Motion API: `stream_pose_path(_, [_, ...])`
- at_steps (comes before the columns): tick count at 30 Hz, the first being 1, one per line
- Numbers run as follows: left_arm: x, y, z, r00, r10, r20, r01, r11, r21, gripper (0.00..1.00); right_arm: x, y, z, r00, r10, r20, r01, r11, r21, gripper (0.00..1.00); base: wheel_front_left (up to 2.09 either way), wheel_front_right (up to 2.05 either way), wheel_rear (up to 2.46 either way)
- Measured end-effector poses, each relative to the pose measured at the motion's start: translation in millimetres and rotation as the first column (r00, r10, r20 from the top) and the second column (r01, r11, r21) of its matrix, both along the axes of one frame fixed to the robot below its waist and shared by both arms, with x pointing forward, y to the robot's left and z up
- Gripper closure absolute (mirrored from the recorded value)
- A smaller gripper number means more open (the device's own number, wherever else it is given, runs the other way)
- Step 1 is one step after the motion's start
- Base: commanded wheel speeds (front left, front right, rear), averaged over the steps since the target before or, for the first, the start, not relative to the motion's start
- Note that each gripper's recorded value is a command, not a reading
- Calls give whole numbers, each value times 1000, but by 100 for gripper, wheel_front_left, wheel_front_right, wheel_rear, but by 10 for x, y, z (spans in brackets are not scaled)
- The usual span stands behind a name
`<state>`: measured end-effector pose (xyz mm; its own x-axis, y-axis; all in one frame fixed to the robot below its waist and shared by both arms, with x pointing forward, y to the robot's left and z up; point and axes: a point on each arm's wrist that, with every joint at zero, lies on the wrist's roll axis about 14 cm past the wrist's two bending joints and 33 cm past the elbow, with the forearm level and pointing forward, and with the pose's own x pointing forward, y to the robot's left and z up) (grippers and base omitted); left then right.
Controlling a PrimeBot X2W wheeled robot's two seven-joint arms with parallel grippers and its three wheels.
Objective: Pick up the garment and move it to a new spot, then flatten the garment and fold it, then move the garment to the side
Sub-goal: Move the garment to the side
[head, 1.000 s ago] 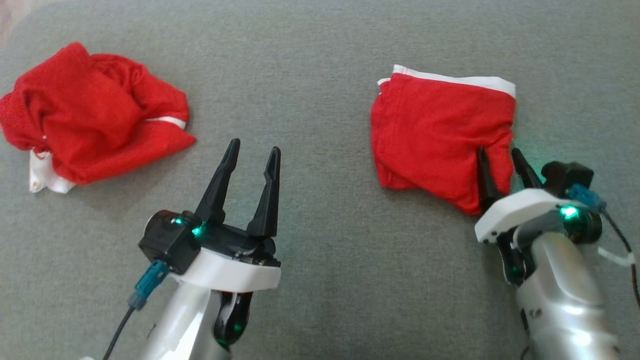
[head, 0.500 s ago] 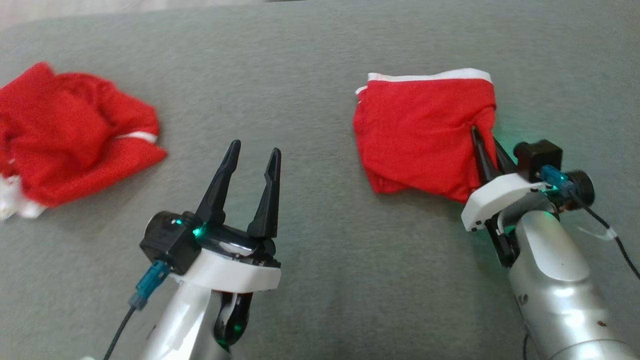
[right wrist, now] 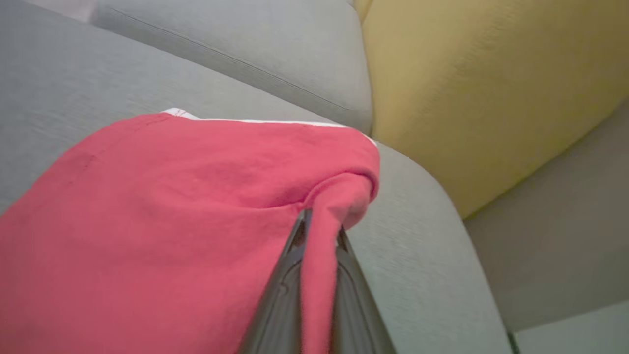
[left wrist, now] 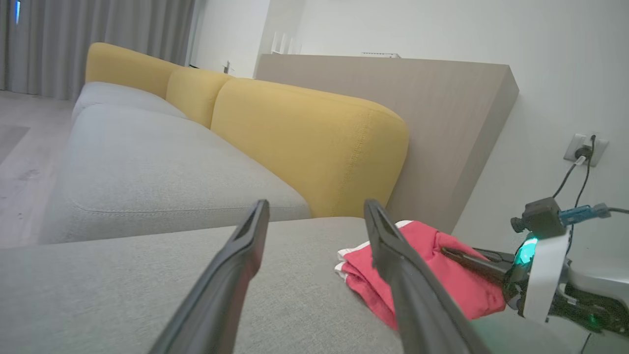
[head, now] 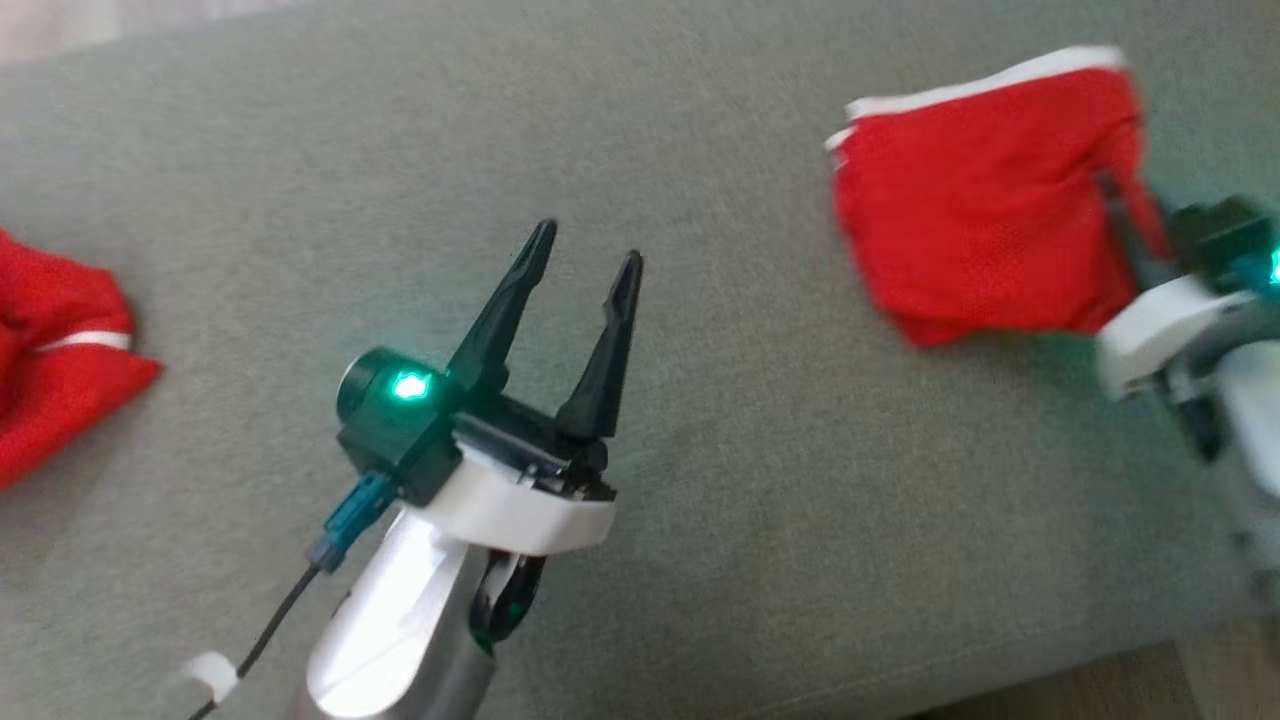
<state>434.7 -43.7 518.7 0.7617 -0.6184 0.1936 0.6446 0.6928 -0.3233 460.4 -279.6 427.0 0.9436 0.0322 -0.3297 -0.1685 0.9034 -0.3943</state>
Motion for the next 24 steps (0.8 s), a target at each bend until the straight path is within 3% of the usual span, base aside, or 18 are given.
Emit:
stream_pose_path(10, [171,-211,-169,998,-60,-21,60,998,-23,0,53,-989,98,988,-152,-35,146,979,-146,100,0,0,0])
stream_pose_path(21, [249,-35,-244,999,-9,-35,9,1000,-4,0,159,-1145,77,978,-206,-26,201,970,-136,100,0,0,0])
stream_pose_path(22, [249,-26,-243,999,-6,-35,6,1000,-3,0,163,-1152,87,978,-208,-24,203,969,-140,65,0,0,0])
stream_pose_path(23, [249,-19,-242,999,-5,-35,4,1000,-1,0,168,-1160,105,978,-210,-18,205,968,-142,0,0,0,0])
stream_pose_path(24, [250,3,-221,1000,3,-31,-3,1000,2,0,180,-1160,160,977,-214,4,212,968,-134,0,0,0,0])
